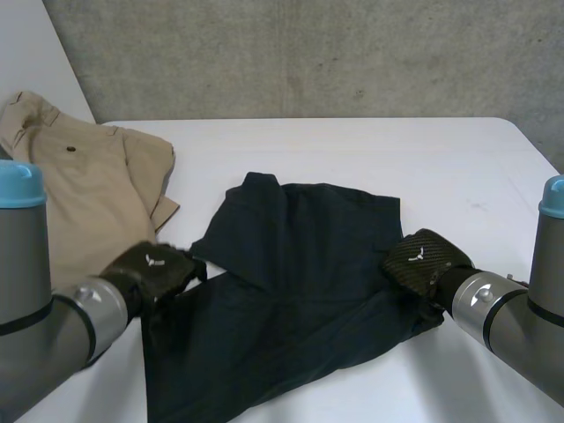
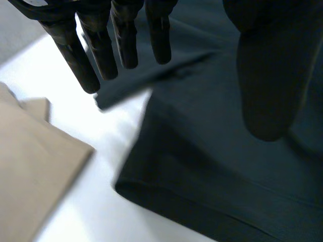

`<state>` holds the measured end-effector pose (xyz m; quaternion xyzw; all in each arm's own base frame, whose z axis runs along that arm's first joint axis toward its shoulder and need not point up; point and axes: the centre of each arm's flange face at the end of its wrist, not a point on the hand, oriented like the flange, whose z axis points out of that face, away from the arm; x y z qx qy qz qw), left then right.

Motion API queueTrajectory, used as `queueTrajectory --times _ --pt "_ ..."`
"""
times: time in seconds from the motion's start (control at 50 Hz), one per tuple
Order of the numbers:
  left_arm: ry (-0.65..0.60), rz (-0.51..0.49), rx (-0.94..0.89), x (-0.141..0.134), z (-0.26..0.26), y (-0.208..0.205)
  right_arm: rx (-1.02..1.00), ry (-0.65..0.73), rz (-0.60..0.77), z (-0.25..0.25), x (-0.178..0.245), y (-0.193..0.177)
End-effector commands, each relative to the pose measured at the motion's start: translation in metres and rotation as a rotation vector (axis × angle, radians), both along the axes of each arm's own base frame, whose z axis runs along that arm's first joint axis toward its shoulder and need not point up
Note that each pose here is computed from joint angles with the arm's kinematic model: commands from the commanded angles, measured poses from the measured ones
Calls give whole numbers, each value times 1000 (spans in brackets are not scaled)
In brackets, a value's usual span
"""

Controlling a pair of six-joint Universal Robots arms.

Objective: Fold the laundry.

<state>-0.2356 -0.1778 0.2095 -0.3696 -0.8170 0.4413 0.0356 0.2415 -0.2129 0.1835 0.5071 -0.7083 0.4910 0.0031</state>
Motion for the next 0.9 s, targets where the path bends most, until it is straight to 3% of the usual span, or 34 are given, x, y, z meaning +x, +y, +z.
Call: queueTrajectory --times 0.02,0.2,0.32,0.48,0.66,0.8,0.9 --pt "-23 31 164 11 -4 35 -9 -1 -12 0 -2 -3" --pt "-89 -7 249 15 -25 61 -17 4 -41 0 -7 -8" --pt "-114 -15 212 9 -32 51 -16 10 -43 -2 -6 -9" --pt "-73 -10 -127 -26 -18 -18 -48 11 -38 -6 0 -23" --pt "70 -80 -700 -92 15 -137 -340 -112 -178 9 17 -105" --pt "-21 -63 -782 -118 -20 -198 -536 -174 -226 2 32 -157" --pt "-19 -23 -769 -124 -38 -217 -638 -198 -229 -17 43 -188"
